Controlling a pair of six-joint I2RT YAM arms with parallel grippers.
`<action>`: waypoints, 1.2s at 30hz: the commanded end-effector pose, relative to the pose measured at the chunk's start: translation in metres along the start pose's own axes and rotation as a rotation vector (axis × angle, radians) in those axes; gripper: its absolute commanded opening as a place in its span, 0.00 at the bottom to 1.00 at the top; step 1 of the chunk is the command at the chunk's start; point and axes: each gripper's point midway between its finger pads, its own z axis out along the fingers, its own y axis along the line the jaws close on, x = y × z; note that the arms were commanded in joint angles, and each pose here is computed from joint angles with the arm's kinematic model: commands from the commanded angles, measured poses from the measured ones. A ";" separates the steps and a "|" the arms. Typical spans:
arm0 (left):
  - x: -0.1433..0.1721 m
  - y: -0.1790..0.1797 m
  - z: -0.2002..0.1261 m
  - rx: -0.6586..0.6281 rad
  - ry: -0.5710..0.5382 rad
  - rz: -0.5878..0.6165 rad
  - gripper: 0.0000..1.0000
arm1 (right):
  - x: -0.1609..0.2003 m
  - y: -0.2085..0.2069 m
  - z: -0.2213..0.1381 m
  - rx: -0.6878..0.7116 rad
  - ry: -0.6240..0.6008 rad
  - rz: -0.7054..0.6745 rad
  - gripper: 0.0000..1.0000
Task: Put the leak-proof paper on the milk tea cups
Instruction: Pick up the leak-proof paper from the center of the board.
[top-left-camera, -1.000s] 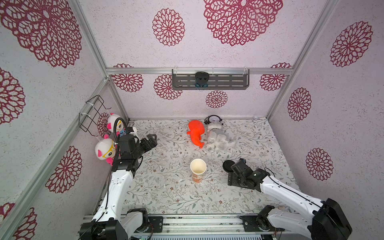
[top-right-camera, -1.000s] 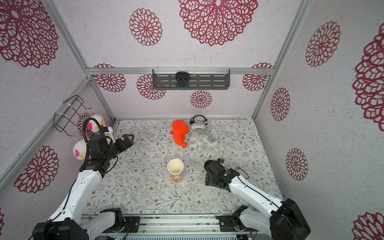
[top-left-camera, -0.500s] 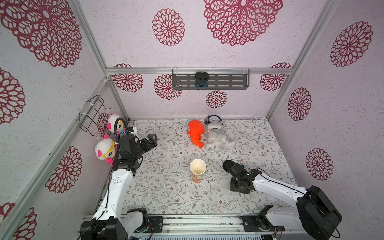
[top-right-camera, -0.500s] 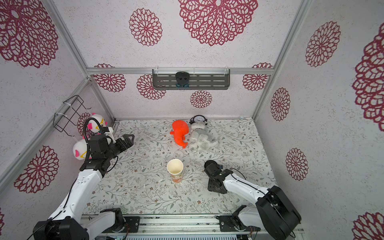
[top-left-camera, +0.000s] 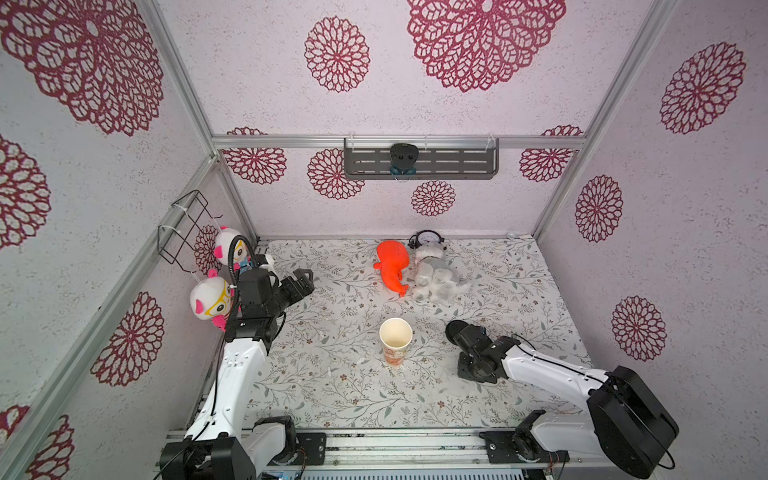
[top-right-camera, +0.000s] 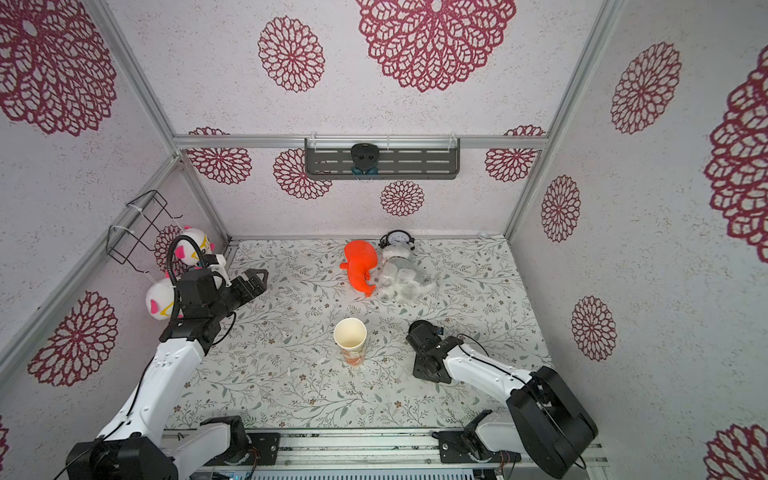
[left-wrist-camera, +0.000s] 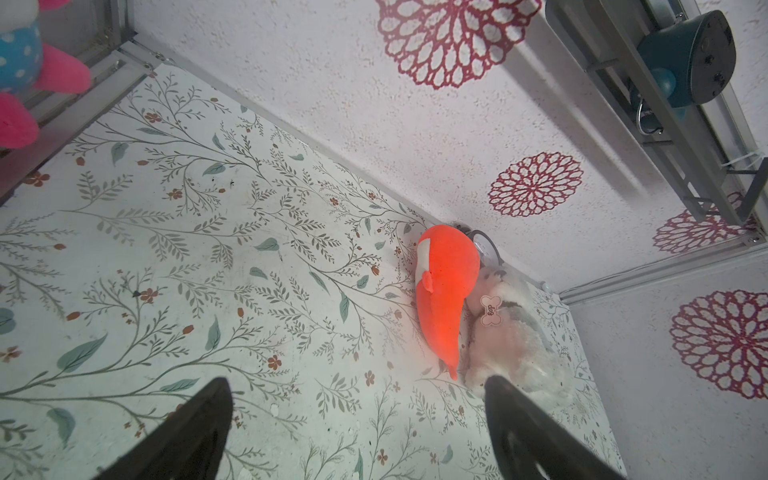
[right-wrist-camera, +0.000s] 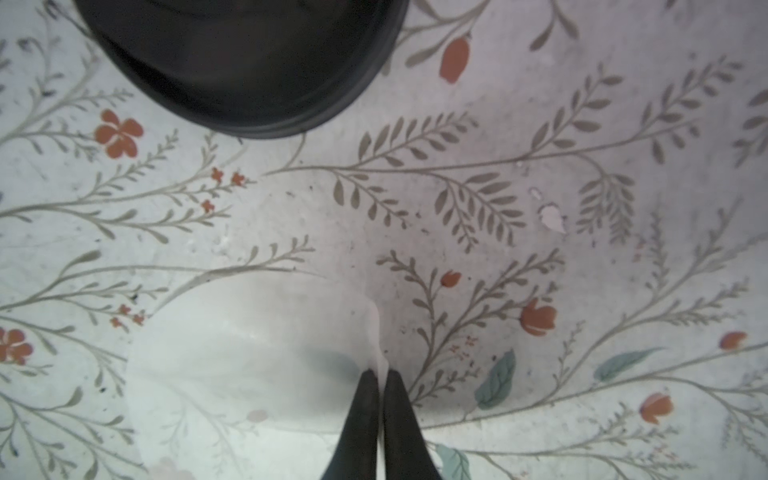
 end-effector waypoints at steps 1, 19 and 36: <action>-0.007 -0.017 -0.004 0.067 -0.009 -0.003 0.97 | -0.020 0.004 -0.022 -0.016 -0.079 -0.043 0.08; 0.032 -0.145 -0.023 0.568 0.174 0.045 0.98 | -0.139 0.097 -0.230 -0.529 -0.589 -0.162 0.00; 0.113 -0.205 -0.018 0.768 0.344 0.147 0.87 | -0.119 0.174 -0.287 -1.147 -0.625 -0.235 0.00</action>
